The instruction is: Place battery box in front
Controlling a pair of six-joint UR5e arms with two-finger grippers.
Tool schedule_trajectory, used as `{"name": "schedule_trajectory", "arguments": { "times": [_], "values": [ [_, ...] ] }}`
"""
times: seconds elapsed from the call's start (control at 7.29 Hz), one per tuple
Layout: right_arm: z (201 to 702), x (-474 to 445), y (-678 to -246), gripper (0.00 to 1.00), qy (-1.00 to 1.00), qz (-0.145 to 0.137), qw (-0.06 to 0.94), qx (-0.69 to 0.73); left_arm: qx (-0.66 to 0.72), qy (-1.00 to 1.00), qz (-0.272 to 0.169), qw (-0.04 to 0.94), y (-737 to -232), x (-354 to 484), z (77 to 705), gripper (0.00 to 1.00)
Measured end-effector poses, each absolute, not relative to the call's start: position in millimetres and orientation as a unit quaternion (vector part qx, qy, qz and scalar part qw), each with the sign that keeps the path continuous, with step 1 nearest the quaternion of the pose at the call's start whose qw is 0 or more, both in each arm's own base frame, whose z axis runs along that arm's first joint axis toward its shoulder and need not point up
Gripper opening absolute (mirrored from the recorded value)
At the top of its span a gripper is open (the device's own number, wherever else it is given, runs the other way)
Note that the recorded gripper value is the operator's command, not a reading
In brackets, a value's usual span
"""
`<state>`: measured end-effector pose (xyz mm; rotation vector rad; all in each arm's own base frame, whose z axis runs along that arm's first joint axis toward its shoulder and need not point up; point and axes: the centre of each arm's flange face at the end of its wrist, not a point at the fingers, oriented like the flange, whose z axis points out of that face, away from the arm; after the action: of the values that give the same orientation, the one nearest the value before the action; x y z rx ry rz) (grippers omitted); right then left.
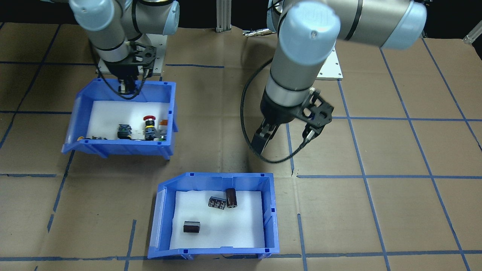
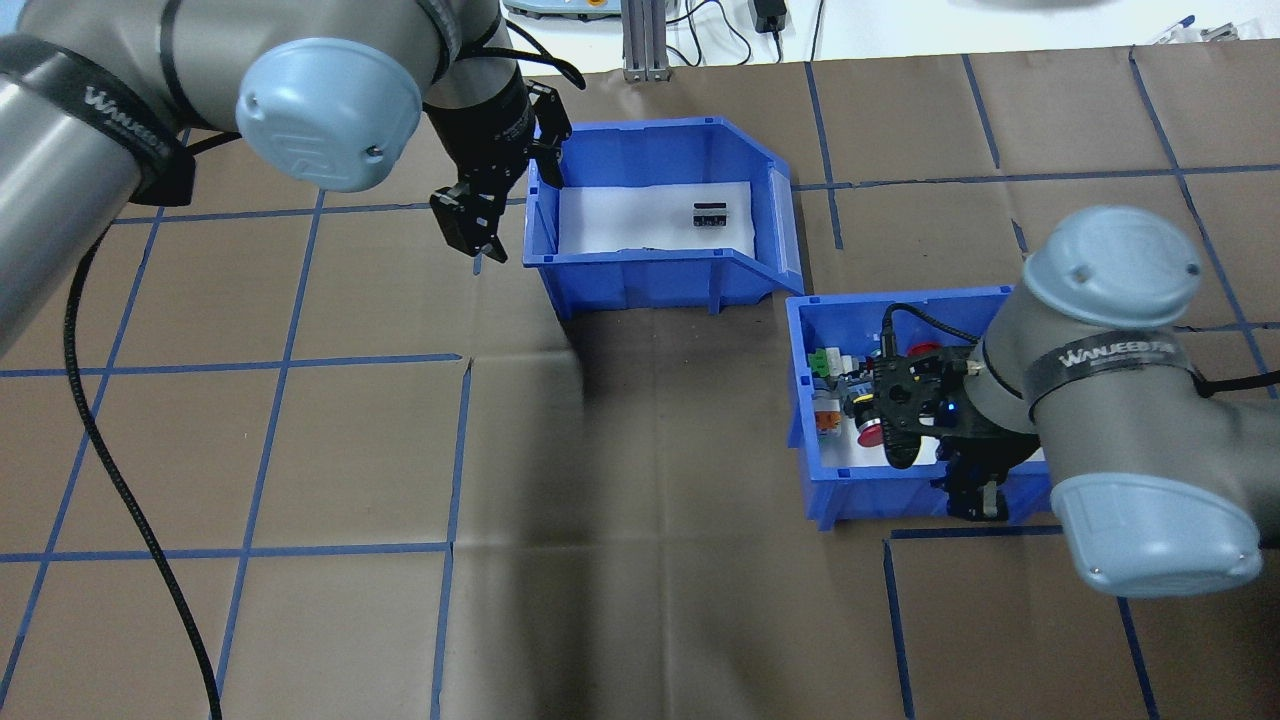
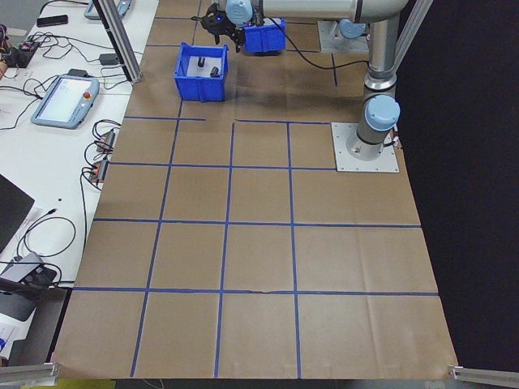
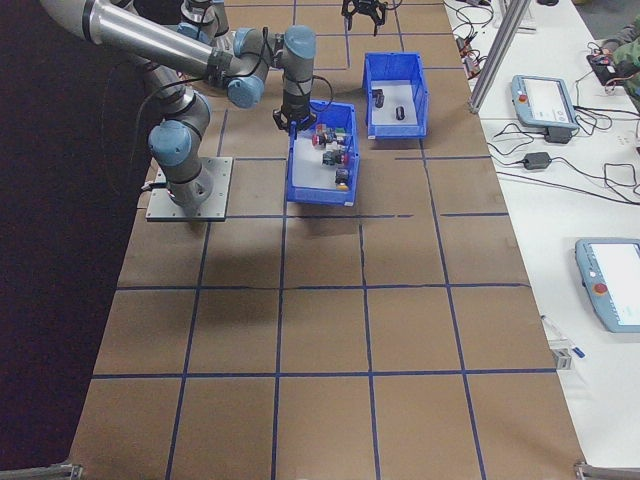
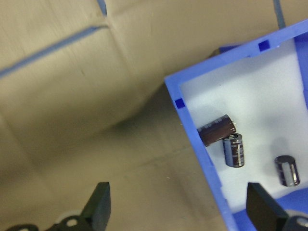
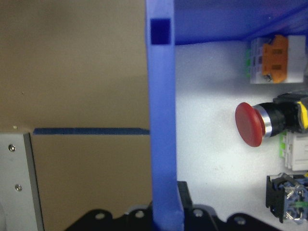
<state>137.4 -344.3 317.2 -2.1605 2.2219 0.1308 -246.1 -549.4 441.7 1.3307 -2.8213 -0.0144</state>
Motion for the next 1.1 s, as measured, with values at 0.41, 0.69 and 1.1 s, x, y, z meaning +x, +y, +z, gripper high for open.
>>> {"name": "schedule_trajectory", "arguments": {
  "times": [0.41, 0.69, 1.1],
  "values": [
    [320, 230, -308, 0.09, 0.717, -0.001, -0.009, -0.697, 0.196, -0.981, -0.003, -0.005, -493, -195, 486, 0.99],
    [309, 283, -292, 0.09, 0.719, -0.035, -0.01, -0.694, 0.041, -0.999, 0.003, 0.0, -444, -163, 489, 0.99],
    [280, 327, -280, 0.14, 0.711, -0.043, -0.008, -0.702, -0.032, -0.999, 0.043, -0.002, -419, -150, 478, 0.99]
  ]
}}
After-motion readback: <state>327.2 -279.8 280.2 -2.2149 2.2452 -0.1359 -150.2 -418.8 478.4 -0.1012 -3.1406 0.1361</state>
